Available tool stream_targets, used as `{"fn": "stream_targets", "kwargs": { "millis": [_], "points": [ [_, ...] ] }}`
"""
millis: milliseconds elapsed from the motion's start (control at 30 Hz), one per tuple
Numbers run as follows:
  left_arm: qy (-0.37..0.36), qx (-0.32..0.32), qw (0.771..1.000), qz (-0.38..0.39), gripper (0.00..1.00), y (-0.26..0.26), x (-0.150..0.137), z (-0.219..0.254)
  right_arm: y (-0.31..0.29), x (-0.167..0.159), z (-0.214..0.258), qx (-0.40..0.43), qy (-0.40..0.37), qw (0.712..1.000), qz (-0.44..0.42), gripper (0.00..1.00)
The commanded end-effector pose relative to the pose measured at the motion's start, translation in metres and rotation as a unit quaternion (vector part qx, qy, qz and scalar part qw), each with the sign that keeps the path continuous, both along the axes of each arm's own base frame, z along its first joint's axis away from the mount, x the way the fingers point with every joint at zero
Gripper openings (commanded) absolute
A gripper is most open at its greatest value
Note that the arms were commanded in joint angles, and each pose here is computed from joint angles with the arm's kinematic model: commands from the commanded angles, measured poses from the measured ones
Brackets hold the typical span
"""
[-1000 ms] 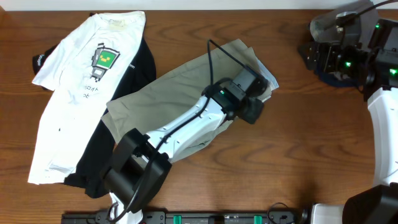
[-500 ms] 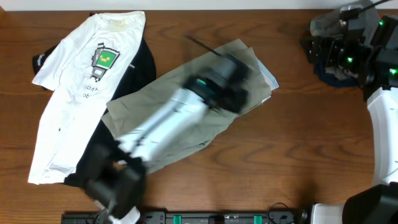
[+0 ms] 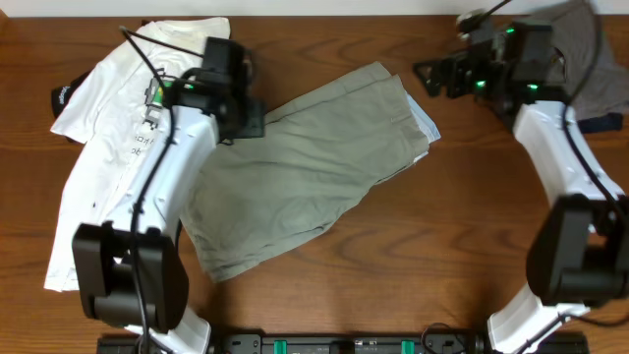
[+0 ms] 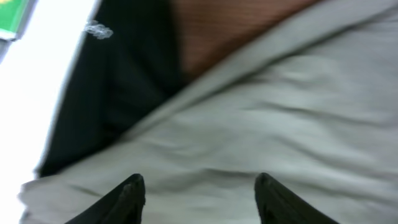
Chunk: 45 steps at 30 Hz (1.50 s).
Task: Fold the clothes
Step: 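Grasp the shorts' waistband corners with left and right grippers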
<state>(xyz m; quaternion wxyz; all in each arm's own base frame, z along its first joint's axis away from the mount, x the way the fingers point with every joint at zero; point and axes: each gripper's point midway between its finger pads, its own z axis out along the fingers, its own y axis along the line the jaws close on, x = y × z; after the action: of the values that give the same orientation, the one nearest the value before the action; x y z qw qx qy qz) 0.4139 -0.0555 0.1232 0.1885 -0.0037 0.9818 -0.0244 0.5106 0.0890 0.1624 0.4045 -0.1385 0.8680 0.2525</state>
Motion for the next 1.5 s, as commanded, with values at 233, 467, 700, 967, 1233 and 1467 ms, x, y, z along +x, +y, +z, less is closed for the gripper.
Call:
{"fn": "stream_targets", "kwargs": {
  "millis": [233, 467, 700, 967, 1233, 1467],
  "points": [
    [0.076, 0.020, 0.997, -0.003, 0.64, 0.098, -0.002, -0.063, 0.015, 0.000, -0.030, 0.002, 0.028, 0.999, 0.016, 0.94],
    [0.126, -0.008, 0.992, -0.025, 0.64, 0.109, -0.014, -0.101, 0.015, -0.002, -0.032, 0.002, 0.034, 0.999, 0.016, 0.95],
    [0.138, -0.008, 0.990, -0.039, 0.63, 0.108, -0.019, -0.104, 0.015, -0.002, -0.032, 0.002, 0.034, 0.999, 0.016, 0.95],
    [0.190, -0.030, 0.981, -0.041, 0.54, 0.099, -0.046, -0.101, 0.015, -0.003, -0.033, 0.002, 0.038, 0.999, 0.016, 0.94],
    [0.179, -0.086, 0.979, -0.050, 0.52, 0.079, -0.051, -0.083, 0.015, -0.004, -0.034, 0.004, 0.043, 0.999, 0.014, 0.94],
    [0.189, -0.094, 0.976, -0.058, 0.52, 0.075, -0.057, -0.085, 0.016, -0.009, -0.038, 0.007, 0.058, 0.998, 0.014, 0.93]
  ]
}}
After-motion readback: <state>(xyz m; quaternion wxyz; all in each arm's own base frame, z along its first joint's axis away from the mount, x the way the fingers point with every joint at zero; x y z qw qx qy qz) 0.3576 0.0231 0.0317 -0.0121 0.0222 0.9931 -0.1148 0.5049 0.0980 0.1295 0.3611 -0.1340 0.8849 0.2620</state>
